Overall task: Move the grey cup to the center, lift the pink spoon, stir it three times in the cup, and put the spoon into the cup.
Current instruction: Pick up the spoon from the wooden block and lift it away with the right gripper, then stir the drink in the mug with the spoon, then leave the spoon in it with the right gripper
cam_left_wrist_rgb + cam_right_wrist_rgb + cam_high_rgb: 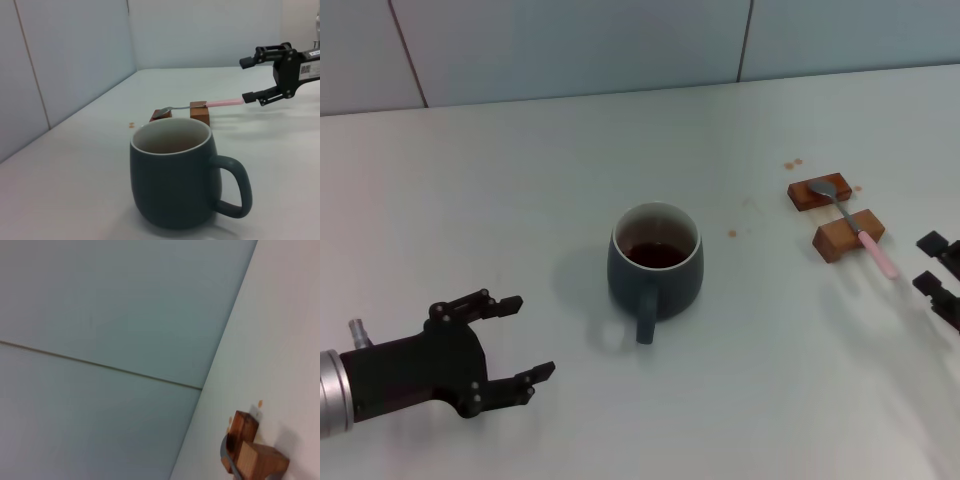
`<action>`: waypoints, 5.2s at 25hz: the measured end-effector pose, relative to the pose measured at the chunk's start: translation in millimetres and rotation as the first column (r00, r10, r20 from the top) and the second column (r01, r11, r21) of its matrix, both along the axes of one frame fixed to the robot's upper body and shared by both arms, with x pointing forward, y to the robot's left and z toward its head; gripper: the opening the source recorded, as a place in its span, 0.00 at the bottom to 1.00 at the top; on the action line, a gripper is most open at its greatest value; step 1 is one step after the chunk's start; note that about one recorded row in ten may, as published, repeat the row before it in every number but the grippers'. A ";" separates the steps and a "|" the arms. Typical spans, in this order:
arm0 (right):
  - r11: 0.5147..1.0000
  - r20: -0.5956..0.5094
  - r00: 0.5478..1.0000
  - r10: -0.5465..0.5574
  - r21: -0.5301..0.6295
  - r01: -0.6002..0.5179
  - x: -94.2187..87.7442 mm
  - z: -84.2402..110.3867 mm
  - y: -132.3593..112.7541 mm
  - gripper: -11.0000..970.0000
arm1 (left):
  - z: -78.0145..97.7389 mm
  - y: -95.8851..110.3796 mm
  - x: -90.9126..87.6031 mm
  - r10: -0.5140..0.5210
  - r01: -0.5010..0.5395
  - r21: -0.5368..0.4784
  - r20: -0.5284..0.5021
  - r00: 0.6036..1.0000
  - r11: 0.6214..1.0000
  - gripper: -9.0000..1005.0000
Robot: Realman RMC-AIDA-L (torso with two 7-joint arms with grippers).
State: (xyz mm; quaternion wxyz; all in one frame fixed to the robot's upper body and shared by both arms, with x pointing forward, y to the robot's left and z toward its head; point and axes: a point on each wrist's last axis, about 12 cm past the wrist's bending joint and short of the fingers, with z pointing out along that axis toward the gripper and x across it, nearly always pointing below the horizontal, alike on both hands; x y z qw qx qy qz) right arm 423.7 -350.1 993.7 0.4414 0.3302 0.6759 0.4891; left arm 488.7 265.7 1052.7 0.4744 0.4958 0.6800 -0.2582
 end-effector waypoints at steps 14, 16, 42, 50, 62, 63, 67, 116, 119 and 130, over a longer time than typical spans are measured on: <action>1.000 -0.009 1.000 0.024 -0.013 -0.025 9.0 -2.1 9.3 0.77 | 13.5 6.9 4.6 0.014 -0.012 -0.063 0.038 0.999 0.998 0.83; 1.000 -0.012 1.000 0.026 -0.012 -0.026 9.7 -3.3 11.7 0.77 | 14.3 7.1 5.1 0.014 -0.012 -0.065 0.040 0.999 0.998 0.83; 0.999 -0.025 0.999 0.034 -0.026 -0.035 28.9 -2.6 18.7 0.76 | 13.7 4.4 6.1 0.003 -0.001 -0.065 0.036 0.999 0.998 0.83; 0.999 -0.047 0.998 0.041 -0.023 -0.042 29.9 -5.6 22.6 0.76 | 13.3 3.8 6.1 -0.002 0.005 -0.060 0.035 0.999 0.998 0.83; 0.999 -0.082 0.996 0.021 -0.031 -0.024 27.8 -12.0 24.3 0.63 | 13.1 4.4 6.1 -0.004 0.005 -0.056 0.033 0.999 0.998 0.83; 0.999 -0.079 0.997 0.018 -0.034 -0.021 27.1 -12.3 24.3 0.61 | 13.1 4.4 6.1 -0.004 0.005 -0.056 0.033 0.999 0.998 0.83; 0.999 -0.072 0.997 0.009 -0.046 -0.012 25.1 -13.1 24.1 0.52 | 13.0 5.2 6.0 0.000 0.002 -0.057 0.033 0.999 0.998 0.83; -0.192 -0.497 0.520 0.694 -0.825 -0.532 123.2 317.7 107.3 0.14 | 15.7 7.3 13.7 0.038 -0.035 -0.072 0.039 0.999 0.997 0.83; -0.219 -0.542 0.472 0.695 -0.786 -0.579 128.6 321.6 115.2 0.14 | 15.9 7.0 14.1 0.037 -0.034 -0.072 0.039 0.999 0.997 0.83; -0.234 -0.655 0.298 0.695 -0.597 -0.767 165.9 324.5 124.2 0.15 | 16.1 3.6 19.0 0.031 -0.028 -0.073 0.036 0.999 0.997 0.83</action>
